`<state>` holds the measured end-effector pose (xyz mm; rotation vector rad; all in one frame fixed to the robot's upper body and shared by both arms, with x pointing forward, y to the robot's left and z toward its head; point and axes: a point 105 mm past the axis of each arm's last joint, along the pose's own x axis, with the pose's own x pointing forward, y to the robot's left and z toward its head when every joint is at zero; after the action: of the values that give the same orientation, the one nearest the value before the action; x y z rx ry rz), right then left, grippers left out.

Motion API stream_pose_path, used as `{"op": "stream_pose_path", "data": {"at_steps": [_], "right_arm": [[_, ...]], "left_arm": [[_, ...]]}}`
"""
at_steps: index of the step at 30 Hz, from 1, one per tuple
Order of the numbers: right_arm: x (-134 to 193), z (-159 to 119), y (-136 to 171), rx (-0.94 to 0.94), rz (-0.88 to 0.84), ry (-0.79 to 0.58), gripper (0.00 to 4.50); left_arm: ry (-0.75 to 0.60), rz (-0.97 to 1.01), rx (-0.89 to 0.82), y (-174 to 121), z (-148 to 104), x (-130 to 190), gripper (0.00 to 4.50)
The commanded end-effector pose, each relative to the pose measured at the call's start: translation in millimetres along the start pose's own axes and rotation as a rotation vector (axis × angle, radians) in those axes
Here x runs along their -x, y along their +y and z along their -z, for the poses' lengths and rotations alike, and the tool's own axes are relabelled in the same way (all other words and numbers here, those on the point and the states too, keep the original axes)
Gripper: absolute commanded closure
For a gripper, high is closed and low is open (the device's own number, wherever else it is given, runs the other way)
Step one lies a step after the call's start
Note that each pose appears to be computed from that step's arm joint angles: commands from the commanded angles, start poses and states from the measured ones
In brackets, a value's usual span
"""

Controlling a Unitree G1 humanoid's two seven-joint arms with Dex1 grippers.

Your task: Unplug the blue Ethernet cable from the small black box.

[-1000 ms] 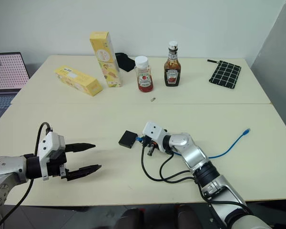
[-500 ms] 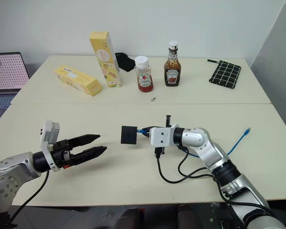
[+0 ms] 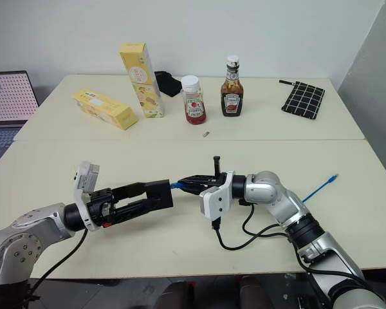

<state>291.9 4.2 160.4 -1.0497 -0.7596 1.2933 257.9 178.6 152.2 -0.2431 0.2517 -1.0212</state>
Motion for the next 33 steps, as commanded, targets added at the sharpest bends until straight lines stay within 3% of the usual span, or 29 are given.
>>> {"op": "stream_pose_path", "data": {"at_steps": [1,9,13,18,20,29,33], "right_arm": [[-0.8,-15.5,-16.3,0.061,0.051,-0.062,4.39],[-3.1,-22.5,-15.7,0.09,0.062,-0.096,4.39],[-6.5,-26.6,-12.9,0.123,0.047,-0.116,4.39],[-5.2,-25.4,-7.9,0.16,0.02,-0.115,4.39],[-2.0,-24.2,-7.2,0.159,0.006,-0.116,3.68],[24.3,-17.6,2.3,0.057,-0.129,-0.063,1.6],[41.3,-23.2,-7.0,-0.253,-0.114,-0.031,1.6]], "left_arm": [[-0.021,0.044,-0.025,-8.5,-7.8,-3.5,1.01],[-0.006,0.06,-0.028,-10.9,-4.0,-7.3,2.96],[0.011,0.06,-0.037,-10.6,-0.9,-6.3,3.69],[0.015,0.054,-0.035,-8.8,-0.3,-4.5,3.71],[0.016,0.055,-0.03,-7.9,0.4,-4.3,3.71],[0.071,0.078,-0.138,-1.9,4.7,-13.7,3.71],[0.037,0.145,-0.238,-4.2,0.6,-26.6,3.71]]}}
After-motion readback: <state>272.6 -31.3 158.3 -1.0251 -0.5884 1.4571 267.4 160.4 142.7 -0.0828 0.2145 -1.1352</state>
